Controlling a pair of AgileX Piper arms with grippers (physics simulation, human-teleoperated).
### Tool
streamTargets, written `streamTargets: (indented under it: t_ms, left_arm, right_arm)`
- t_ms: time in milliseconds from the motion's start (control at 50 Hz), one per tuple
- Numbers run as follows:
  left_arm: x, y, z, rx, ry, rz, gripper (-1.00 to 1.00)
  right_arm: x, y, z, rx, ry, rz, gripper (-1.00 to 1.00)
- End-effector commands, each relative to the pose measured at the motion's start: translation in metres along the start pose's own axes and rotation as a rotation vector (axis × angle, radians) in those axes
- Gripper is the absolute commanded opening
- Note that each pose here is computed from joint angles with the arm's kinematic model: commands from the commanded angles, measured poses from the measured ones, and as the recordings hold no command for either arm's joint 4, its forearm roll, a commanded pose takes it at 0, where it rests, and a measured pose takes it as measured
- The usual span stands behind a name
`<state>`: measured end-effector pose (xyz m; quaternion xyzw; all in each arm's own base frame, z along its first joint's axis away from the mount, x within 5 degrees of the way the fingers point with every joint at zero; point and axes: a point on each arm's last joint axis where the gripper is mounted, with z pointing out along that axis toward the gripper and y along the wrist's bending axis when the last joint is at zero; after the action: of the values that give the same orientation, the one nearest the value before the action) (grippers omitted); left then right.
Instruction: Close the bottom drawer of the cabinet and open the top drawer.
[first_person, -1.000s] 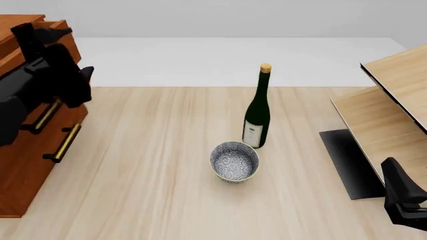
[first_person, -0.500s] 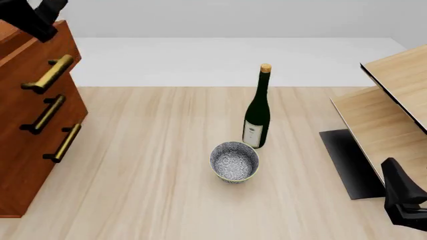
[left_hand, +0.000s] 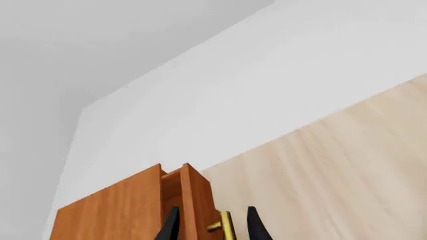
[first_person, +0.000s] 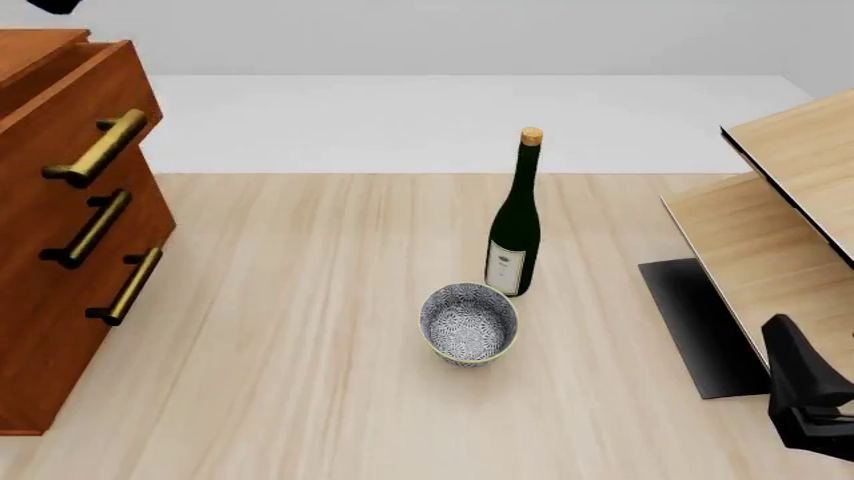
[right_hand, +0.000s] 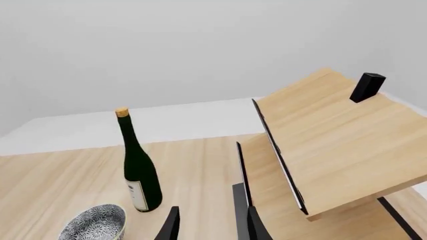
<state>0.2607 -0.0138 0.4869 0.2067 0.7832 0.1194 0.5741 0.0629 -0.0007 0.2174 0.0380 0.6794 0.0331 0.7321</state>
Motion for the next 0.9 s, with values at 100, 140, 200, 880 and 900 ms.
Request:
streamTargets:
  t_ms: [100, 140, 200, 880, 900]
  left_arm:
    - [0.000, 0.003, 0.009, 0.049, 0.164, -0.263, 1.00]
    - [0.006, 0.006, 0.006, 0.032, 0.163, -0.227, 1.00]
    - [0.009, 0.005, 0.008, 0.035, 0.183, -0.256, 1.00]
    - [0.050, 0.014, 0.000, -0.028, 0.302, -0.313, 1.00]
    - [0.051, 0.015, -0.001, -0.034, 0.303, -0.316, 1.00]
  right_arm:
    - [0.000, 0.000, 0.000, -0.001, 0.000, 0.001, 1.00]
    - [0.000, 0.000, 0.000, -0.001, 0.001, 0.000, 1.00]
    - [0.000, 0.000, -0.001, -0.003, 0.001, -0.001, 1.00]
    - [0.000, 0.001, -0.001, -0.009, 0.001, -0.004, 1.00]
    - [0.000, 0.001, -0.001, -0.009, 0.001, -0.004, 1.00]
